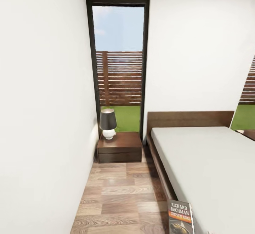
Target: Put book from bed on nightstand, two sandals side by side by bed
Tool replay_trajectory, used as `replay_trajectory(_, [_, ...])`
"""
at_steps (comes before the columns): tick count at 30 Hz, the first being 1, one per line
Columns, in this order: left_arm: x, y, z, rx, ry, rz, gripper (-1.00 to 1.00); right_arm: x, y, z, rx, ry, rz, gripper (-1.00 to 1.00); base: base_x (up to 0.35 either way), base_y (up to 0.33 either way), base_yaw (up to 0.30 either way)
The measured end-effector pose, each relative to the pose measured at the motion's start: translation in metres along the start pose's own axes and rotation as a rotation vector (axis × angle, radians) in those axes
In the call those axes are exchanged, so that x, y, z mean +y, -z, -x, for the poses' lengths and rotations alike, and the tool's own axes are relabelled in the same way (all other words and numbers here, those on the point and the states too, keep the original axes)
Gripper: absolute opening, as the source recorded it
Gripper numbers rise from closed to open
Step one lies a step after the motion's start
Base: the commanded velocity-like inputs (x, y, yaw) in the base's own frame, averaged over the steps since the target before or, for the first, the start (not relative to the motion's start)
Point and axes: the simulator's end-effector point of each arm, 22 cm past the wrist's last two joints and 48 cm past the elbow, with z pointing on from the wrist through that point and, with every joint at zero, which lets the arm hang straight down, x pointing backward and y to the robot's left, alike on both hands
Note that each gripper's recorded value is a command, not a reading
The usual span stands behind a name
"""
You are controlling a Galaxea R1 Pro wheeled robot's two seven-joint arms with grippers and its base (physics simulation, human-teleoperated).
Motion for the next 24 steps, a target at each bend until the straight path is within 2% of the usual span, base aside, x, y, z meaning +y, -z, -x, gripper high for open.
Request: replay_trajectory(24, [0.0006,0.0,-0.0002,0.001,0.0,0.003,1.0,-0.0009,0.0003,-0.0007,0.0,-0.004,-0.003,-1.0,0.327,0.003,0.0])
